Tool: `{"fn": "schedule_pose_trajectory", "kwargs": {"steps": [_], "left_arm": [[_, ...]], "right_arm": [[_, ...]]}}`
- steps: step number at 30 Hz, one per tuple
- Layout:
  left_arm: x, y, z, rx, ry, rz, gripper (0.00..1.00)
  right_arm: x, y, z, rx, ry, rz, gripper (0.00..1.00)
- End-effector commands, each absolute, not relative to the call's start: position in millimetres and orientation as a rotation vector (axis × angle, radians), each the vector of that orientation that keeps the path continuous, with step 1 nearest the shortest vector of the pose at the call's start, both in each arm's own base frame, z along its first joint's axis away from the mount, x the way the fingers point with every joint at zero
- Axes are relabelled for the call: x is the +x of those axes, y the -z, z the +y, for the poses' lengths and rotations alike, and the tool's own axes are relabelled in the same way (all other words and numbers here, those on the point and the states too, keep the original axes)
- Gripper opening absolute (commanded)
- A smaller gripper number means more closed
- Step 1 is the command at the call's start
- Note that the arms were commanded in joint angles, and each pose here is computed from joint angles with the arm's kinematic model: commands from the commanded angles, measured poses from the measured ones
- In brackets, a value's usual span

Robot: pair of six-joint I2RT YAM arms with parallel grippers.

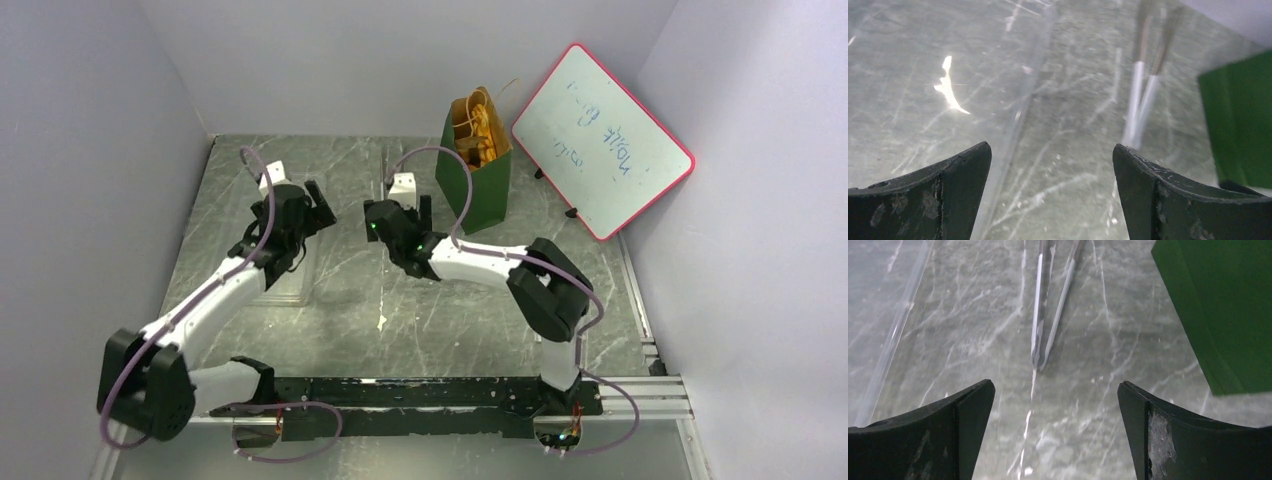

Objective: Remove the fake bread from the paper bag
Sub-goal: Move the container to the center of the board, then pick up the clamp from the center of the board.

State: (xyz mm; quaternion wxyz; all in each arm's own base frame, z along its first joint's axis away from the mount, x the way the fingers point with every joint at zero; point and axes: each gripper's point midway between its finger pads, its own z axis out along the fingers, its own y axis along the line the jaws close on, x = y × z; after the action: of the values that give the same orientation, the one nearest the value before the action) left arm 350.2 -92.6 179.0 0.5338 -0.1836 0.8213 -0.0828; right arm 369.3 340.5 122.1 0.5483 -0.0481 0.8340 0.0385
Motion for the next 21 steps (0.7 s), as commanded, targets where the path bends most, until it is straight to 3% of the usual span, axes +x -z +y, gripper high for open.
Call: {"fn": "schedule_pose_trajectory", "kwargs": {"steps": [1,21], "left_arm": [[376,-157,-71,-0.55,0.177,2.007,0.96],[398,-82,-66,-0.524,0.149,2.195,0.96]], "right_arm": [[402,-122,356,-0.183,-0.178,1.969,1.0],[466,-68,357,-0.2,-0.184,2.057,1.0]]}}
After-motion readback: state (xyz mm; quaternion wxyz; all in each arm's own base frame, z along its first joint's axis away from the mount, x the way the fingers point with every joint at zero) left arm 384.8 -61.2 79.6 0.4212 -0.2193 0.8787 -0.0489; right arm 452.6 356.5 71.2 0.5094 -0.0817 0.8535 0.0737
